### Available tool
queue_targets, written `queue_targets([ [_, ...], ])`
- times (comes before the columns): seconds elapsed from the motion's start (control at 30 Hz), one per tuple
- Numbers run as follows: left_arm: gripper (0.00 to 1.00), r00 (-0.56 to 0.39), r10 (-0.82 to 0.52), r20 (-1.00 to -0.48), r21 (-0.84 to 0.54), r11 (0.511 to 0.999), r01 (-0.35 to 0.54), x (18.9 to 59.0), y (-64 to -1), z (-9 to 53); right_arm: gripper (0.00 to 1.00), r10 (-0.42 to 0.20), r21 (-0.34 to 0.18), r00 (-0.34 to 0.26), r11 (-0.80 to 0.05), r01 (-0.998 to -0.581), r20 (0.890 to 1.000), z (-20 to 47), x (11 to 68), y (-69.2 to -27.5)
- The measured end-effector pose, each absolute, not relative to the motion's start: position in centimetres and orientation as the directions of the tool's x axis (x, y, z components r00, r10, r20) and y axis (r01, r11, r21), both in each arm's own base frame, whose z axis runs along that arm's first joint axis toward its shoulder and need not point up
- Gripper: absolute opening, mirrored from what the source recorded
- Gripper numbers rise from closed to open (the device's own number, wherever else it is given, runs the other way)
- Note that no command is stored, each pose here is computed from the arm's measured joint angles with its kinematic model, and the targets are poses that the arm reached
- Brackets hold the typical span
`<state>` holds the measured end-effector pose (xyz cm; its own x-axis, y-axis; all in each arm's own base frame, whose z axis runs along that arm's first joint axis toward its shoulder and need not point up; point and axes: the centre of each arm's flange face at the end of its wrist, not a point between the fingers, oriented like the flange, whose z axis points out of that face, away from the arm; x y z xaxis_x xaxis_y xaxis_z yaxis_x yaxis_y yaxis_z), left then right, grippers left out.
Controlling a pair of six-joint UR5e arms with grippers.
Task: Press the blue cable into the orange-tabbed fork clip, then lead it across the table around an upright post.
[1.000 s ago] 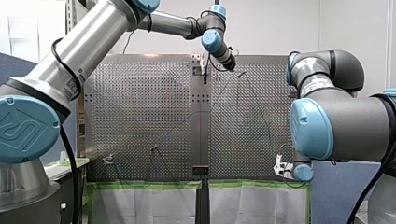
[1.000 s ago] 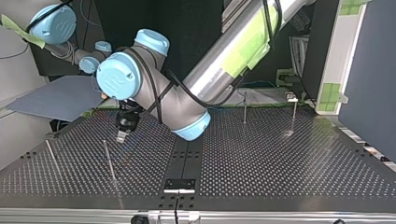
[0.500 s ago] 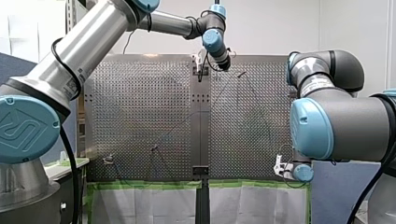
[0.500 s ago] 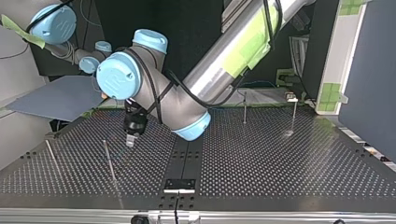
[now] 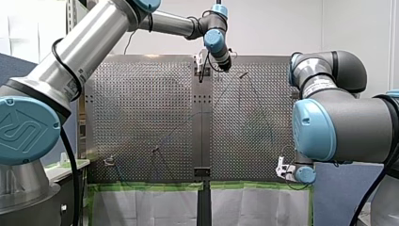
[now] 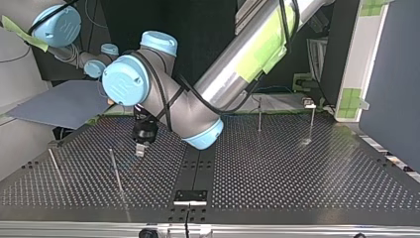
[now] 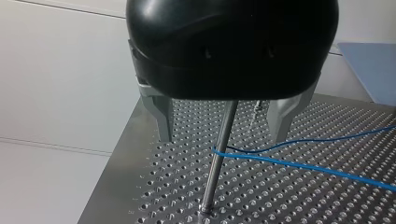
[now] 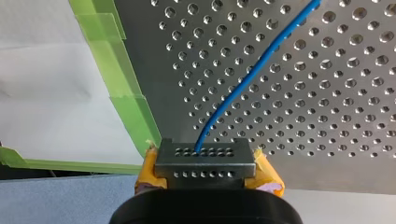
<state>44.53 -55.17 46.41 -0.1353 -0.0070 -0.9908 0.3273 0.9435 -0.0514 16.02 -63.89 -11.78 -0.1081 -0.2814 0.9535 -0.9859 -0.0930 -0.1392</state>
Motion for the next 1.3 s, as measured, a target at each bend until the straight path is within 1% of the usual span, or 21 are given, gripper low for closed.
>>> queue_targets([
  [0.63,0.99,-0.136,-0.006,-0.991,-0.051,0.943,0.328,44.5,-55.2,46.4,0.0,-0.281,-0.137,-0.106,-0.094,-0.986,0.954,-11.8,16.0,-63.9],
  [0.9,0.99,-0.143,0.001,-0.99,-0.05,0.935,0.351,42.7,-55.2,47.2,0.0,-0.282,-0.137,-0.106,-0.094,-0.986,0.954,-11.8,16.0,-63.9],
  [1.1,0.99,-0.113,-0.037,-0.993,-0.075,0.933,0.351,41.8,-54.1,48.7,0.0,-0.281,-0.137,-0.106,-0.094,-0.986,0.954,-11.8,16.0,-63.9],
  [1.3,0.99,-0.088,-0.106,-0.99,-0.13,0.932,0.338,41.3,-52.8,50.1,0.0,-0.283,-0.135,-0.103,-0.095,-0.986,0.954,-11.8,16.0,-63.9],
])
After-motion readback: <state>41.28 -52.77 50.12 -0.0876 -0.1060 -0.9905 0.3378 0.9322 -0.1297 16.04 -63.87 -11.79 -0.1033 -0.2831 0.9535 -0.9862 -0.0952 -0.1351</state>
